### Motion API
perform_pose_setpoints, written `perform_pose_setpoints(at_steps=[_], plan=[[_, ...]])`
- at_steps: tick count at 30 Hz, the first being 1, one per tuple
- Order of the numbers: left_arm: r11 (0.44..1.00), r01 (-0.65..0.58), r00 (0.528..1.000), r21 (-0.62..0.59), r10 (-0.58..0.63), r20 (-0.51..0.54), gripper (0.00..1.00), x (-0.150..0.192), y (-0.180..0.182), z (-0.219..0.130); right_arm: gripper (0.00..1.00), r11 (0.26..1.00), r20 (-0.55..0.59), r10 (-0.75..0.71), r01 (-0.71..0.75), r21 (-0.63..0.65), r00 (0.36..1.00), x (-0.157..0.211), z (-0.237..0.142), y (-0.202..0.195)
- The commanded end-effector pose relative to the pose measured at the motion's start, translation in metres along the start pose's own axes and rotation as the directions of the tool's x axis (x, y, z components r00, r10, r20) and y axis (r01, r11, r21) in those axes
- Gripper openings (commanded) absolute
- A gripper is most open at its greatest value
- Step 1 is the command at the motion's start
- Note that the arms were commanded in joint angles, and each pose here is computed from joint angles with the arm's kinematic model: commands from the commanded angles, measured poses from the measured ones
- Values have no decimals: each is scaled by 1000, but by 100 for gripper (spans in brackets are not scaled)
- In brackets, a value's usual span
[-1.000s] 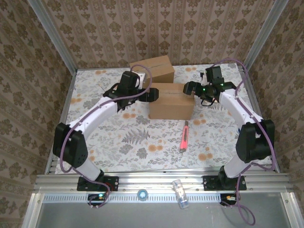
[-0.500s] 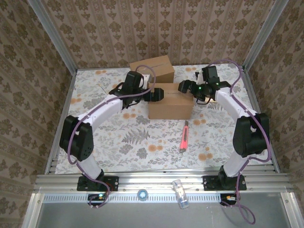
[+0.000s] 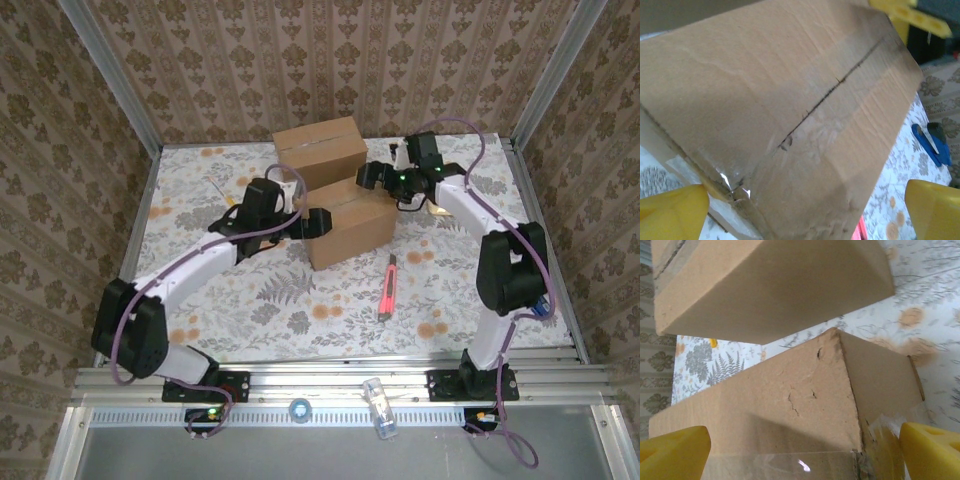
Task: Unpack the express box
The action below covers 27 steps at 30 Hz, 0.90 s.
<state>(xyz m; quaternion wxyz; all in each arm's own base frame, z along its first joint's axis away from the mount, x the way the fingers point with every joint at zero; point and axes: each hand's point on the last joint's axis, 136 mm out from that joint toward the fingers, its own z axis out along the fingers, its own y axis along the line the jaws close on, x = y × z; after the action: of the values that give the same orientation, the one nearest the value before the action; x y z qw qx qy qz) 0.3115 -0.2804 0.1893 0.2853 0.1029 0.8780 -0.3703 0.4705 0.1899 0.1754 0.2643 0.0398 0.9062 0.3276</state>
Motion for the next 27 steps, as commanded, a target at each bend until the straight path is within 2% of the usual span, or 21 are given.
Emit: perform_pose_setpoints(at_steps=[1,9,15,22,27], plan=[[998,-23,1000,65,24,-1,100,13,-28,-21,97,979,-132,-53,26,-202,990,28,19,62],[993,-62,998,-97,59,-33,100,47,-4,-69,100,984,-156,-49,20,-180,986,33,41,77],[970,-137,990,-198,127,-62,100,49,3,-105,100,998,-81,-53,51,-20,995,11,26,62],[919,-223,974,-325,194,-119,100,41,11,-135,100,989,-2,-75,74,127,997,-6,-8,48],[864,-276,961,-422,262,-94,100,6,16,-145,100,978,50,-52,41,204,997,3,-40,38]])
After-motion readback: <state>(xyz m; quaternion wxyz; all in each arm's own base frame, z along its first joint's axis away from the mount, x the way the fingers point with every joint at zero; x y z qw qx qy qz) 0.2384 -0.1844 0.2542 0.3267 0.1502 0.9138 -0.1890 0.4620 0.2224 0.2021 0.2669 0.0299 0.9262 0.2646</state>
